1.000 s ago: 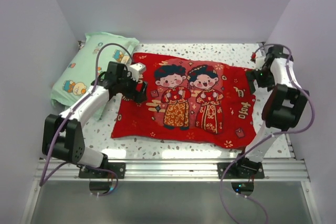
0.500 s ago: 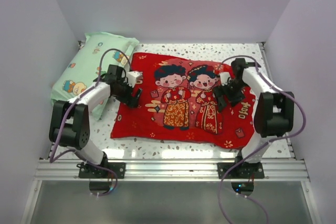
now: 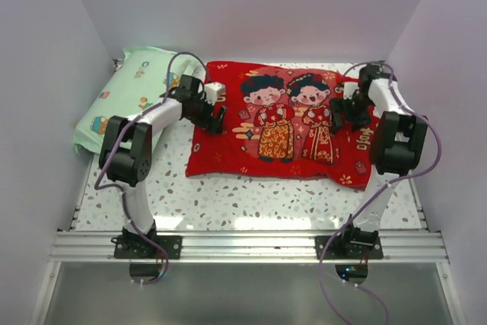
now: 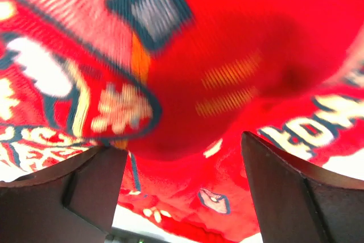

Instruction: Put the pillow into the pillowcase

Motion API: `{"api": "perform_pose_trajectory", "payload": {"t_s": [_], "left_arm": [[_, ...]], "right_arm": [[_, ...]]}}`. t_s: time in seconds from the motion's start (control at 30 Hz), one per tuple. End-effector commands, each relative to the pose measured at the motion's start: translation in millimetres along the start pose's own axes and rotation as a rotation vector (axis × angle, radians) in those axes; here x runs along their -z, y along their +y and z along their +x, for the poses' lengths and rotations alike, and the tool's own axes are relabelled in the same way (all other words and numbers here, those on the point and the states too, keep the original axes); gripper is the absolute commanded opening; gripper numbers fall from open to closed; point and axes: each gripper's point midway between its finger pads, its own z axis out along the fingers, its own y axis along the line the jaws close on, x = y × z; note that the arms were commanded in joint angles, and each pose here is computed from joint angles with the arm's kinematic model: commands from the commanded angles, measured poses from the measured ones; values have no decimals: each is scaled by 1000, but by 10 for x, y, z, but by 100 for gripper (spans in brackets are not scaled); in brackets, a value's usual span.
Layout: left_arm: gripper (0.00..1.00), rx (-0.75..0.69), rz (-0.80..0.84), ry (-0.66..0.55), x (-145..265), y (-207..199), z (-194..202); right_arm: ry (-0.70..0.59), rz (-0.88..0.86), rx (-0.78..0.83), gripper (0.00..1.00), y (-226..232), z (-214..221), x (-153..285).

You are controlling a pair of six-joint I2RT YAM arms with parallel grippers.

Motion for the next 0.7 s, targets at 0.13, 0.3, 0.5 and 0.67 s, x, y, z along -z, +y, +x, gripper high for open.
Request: {"api": "perform_pose_trajectory", "payload": {"t_s": [0.13,0.3,0.5,0.67], "left_arm": [[100,-50,-117,-230,794,153,-1039],[100,8,-233,-317,1617,379,-1019],[100,-4,-252,-200,1530,230,-67],[100,15,-253,-175,1491,98,423]], "right_arm": [[-333,56,36,99,-29,-613,1036],[-566,-47,81,98,567,-384,1920],[-541,-121,85,99,886,418,1602],[-482,-93,91,98,887,874,1242]]}}
